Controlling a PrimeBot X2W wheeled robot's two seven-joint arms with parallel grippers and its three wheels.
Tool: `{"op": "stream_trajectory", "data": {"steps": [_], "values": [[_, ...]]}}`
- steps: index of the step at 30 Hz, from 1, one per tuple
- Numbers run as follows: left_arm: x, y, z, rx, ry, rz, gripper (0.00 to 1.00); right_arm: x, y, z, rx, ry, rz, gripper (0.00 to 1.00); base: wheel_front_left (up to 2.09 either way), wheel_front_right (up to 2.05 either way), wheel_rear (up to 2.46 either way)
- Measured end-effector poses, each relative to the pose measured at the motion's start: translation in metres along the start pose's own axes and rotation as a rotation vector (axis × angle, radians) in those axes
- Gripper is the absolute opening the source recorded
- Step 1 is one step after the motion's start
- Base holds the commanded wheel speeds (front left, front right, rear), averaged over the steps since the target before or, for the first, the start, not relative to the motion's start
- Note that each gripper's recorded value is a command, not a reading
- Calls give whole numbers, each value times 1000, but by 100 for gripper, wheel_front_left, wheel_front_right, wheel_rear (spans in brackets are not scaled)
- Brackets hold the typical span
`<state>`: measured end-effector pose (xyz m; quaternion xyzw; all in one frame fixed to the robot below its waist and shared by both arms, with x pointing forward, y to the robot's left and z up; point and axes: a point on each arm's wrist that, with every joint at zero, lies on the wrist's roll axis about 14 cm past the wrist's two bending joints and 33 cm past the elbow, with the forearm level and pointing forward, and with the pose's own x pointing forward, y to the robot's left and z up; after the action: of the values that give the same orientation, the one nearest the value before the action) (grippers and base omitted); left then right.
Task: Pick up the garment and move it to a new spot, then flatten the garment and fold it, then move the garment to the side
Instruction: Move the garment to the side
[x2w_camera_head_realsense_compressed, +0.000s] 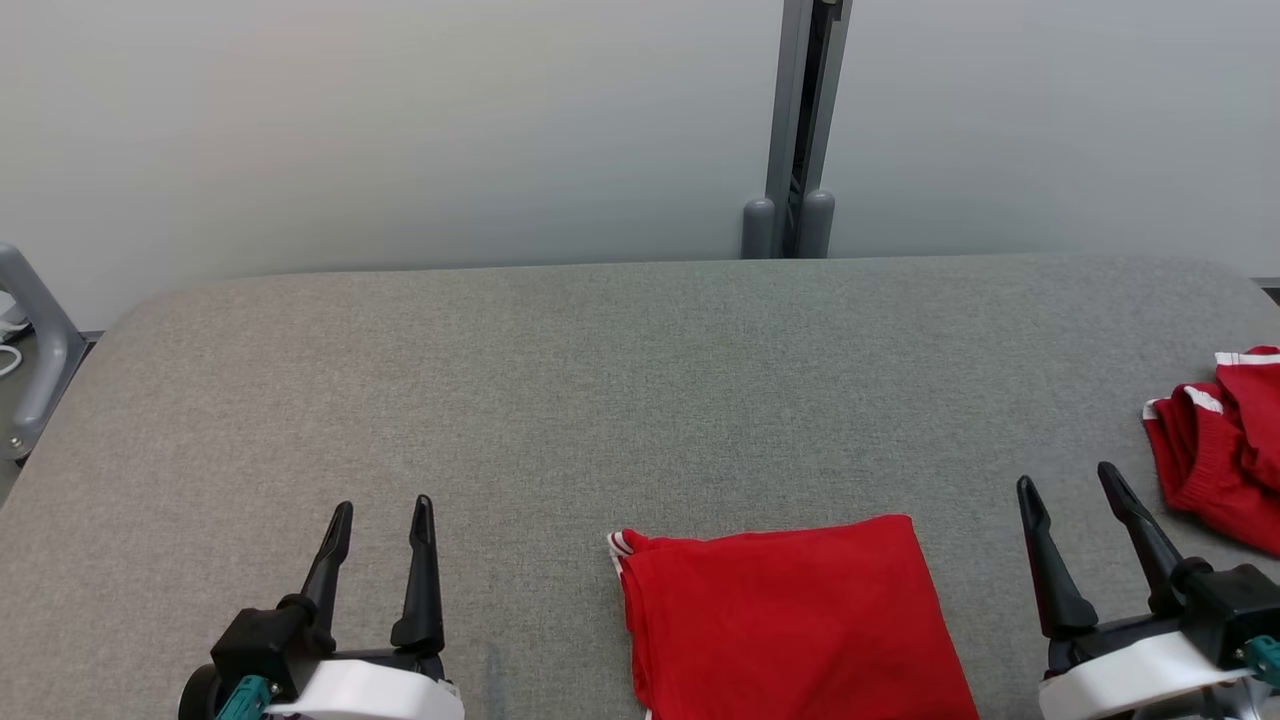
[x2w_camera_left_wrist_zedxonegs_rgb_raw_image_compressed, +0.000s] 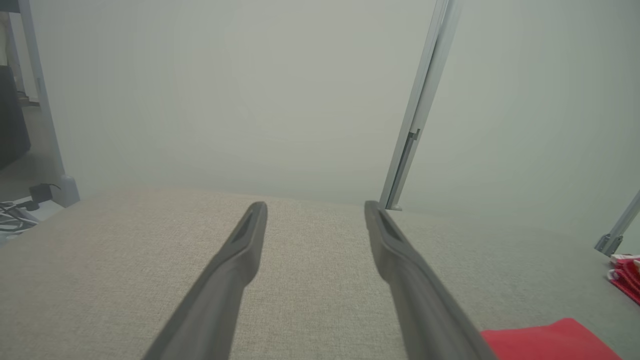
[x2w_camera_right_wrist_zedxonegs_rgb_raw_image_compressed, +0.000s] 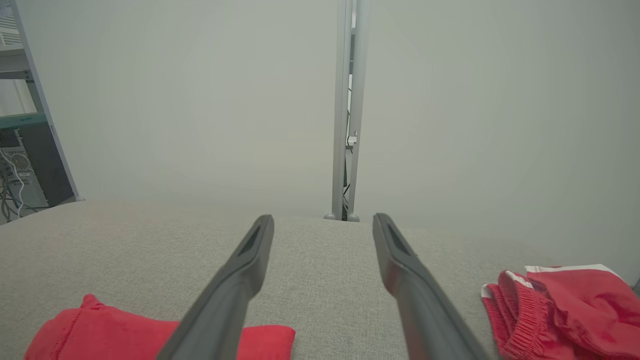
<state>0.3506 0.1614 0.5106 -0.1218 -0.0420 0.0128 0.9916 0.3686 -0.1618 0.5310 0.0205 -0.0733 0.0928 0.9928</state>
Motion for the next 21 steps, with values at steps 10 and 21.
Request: {"op": "stream_trajectory", "data": {"steps": [10,21], "values": [[-1,1,-1,1,4,3,100,-1,6,-6,8,19,16,100,0,0,0],[-2,3,-1,2,5,8,100,-1,4,-11,14,33,10,100,0,0,0]]}}
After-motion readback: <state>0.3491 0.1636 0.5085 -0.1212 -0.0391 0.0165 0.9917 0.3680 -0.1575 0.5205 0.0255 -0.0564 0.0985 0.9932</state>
